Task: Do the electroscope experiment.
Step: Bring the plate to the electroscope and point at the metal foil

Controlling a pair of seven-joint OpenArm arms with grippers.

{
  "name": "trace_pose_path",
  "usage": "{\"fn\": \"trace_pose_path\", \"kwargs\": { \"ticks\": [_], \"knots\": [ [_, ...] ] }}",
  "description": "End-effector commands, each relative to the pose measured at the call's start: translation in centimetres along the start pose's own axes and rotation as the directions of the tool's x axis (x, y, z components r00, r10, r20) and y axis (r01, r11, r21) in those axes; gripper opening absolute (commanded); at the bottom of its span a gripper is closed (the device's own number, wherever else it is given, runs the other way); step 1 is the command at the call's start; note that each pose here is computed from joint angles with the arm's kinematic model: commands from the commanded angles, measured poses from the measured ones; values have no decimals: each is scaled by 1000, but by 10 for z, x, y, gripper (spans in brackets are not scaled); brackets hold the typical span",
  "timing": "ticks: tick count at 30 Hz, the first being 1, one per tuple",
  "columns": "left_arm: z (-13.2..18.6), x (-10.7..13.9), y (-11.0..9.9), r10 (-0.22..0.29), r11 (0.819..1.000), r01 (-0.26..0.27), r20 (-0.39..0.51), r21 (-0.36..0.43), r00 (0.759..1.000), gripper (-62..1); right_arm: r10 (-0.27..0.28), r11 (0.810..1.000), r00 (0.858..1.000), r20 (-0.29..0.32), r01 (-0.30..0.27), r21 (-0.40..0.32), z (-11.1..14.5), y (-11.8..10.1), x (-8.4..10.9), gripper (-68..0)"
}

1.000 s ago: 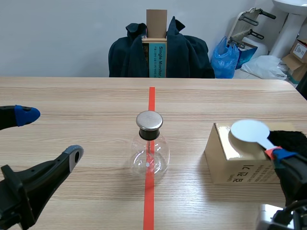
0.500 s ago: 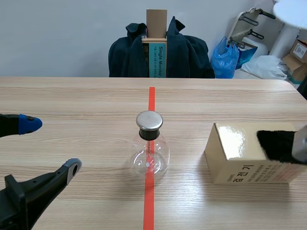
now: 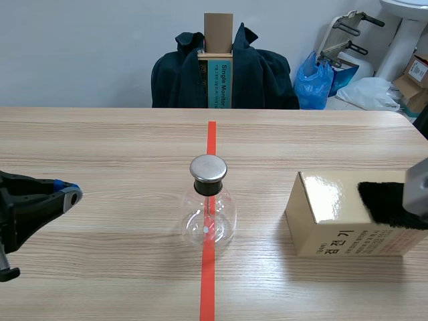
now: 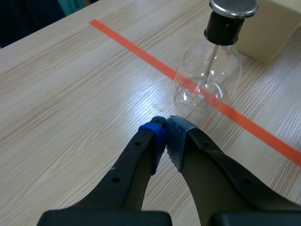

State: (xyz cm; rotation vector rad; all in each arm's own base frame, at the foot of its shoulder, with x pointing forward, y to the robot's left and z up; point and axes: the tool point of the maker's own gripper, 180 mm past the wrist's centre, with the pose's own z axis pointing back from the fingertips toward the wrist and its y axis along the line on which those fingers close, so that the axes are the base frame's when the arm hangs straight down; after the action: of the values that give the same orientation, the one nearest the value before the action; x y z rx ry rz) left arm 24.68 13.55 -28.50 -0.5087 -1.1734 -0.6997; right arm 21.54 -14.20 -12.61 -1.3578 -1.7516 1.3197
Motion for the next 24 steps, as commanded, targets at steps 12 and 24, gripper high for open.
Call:
{"fn": "trace_pose_path", "kwargs": {
  "ticks": [12, 24],
  "knots": [
    [-63, -21, -29, 42, 989, -34, 56, -142, 998, -581, 21, 993, 998, 59, -14, -118, -29, -22, -1, -667],
    [-101, -32, -52, 40, 984, -29, 54, -176, 998, -582, -168, 984, 981, 100, 173, -43, -47, 9, 24, -667]
  ]
}}
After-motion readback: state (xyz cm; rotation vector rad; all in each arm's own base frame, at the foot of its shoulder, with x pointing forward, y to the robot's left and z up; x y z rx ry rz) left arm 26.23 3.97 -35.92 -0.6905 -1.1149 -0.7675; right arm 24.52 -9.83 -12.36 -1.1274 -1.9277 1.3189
